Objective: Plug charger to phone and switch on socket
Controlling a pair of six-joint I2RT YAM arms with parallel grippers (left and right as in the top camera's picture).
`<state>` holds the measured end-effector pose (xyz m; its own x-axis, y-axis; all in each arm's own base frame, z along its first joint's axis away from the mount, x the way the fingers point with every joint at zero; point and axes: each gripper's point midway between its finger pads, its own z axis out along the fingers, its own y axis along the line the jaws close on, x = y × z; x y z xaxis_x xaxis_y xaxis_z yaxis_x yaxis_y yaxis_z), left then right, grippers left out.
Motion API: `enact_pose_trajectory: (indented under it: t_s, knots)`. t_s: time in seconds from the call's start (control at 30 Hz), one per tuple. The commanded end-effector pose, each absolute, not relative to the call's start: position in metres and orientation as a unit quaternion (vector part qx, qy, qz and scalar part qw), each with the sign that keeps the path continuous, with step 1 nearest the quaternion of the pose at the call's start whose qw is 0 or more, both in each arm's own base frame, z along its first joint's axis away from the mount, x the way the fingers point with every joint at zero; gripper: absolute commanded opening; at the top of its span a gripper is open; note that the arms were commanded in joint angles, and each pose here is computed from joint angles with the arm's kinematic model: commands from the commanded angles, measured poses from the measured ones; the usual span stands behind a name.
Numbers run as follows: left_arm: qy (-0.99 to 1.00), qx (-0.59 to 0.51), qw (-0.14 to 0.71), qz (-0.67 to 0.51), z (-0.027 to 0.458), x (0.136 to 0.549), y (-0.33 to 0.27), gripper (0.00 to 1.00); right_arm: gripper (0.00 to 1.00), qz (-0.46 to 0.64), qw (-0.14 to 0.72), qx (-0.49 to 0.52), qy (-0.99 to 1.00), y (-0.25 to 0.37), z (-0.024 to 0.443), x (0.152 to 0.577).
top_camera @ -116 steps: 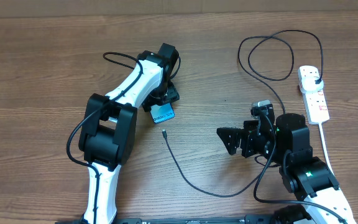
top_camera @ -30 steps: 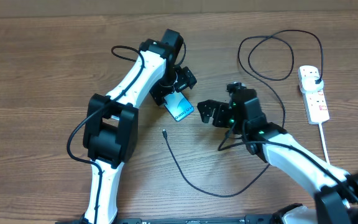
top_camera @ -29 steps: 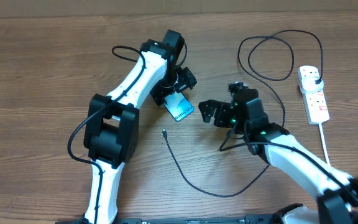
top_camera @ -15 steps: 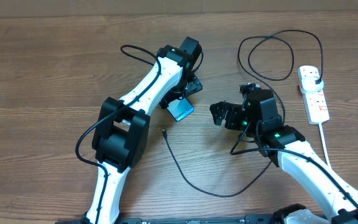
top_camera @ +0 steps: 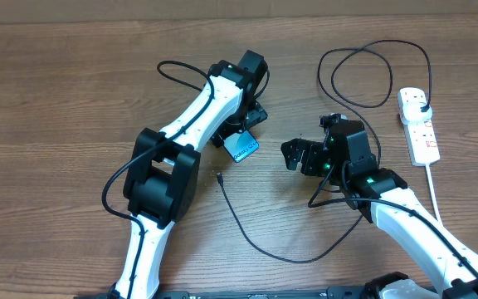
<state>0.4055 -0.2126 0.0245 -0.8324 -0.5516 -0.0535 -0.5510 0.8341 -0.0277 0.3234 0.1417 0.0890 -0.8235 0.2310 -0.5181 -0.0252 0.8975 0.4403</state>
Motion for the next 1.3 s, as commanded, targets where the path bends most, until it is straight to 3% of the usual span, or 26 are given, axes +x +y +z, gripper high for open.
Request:
enact_pose_trajectory:
  t_s: [0.0,1.0,1.27]
  knots:
    - [0.952,-0.305,0.024,-0.001,0.017,0.409,-0.209,1.0,1.0,0.227,0.309,0.05,0.922,0.144,0.103,0.33]
    - [0.949,-0.314,0.026,-0.001,0.01,0.411,-0.206,1.0,1.0,0.237,0.301,0.046,0.923,0.147,0.103,0.327]
    - [0.95,-0.313,0.0,0.016,-0.011,0.402,-0.205,1.0,1.0,0.236,0.298,0.046,0.924,0.147,0.102,0.326]
